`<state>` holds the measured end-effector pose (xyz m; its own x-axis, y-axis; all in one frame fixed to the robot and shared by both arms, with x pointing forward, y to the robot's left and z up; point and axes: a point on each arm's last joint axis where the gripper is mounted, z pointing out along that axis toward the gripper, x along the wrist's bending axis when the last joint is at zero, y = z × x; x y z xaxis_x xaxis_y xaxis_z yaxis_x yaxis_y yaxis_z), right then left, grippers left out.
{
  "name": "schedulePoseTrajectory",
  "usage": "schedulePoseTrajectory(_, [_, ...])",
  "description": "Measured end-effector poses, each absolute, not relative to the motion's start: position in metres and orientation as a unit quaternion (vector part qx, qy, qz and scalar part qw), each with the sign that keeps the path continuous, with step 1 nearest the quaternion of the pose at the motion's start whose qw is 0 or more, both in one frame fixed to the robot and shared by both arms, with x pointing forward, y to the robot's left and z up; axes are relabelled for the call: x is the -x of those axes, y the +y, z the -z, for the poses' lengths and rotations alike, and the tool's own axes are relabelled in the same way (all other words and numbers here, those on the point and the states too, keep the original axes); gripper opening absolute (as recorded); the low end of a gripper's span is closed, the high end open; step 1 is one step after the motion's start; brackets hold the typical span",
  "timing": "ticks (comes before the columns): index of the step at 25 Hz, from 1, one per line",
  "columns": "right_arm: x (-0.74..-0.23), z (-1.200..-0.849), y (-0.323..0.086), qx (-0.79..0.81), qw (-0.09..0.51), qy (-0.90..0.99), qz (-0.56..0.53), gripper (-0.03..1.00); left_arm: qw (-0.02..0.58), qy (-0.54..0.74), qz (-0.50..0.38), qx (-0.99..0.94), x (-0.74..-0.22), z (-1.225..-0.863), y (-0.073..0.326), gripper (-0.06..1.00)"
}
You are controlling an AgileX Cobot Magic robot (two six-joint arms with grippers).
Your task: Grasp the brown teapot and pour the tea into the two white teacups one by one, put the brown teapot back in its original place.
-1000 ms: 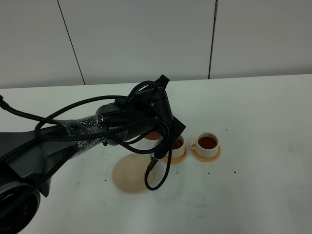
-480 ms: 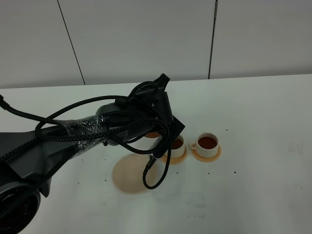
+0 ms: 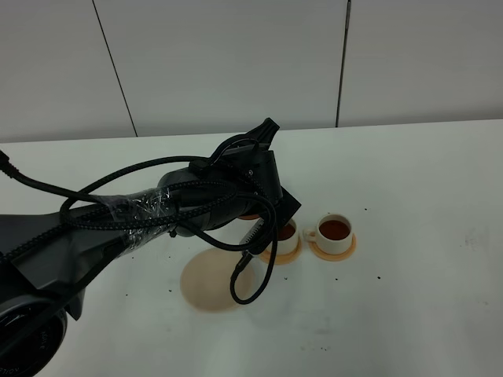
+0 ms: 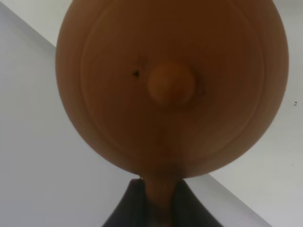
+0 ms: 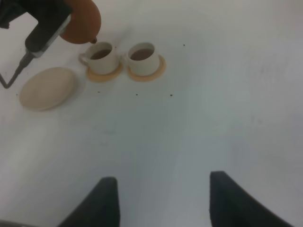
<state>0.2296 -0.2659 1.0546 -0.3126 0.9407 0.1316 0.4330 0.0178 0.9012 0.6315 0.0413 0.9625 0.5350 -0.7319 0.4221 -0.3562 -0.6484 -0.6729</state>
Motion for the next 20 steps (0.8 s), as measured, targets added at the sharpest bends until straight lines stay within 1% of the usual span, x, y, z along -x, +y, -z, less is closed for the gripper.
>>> schedulePoseTrajectory(20, [-0.2296,-1.0546,-0.2659,-0.520,0.270,0.660,-0.470,0.42,0.263,0.327,0.357,0.835,-0.6316,-0.9625,0.0409,0.17])
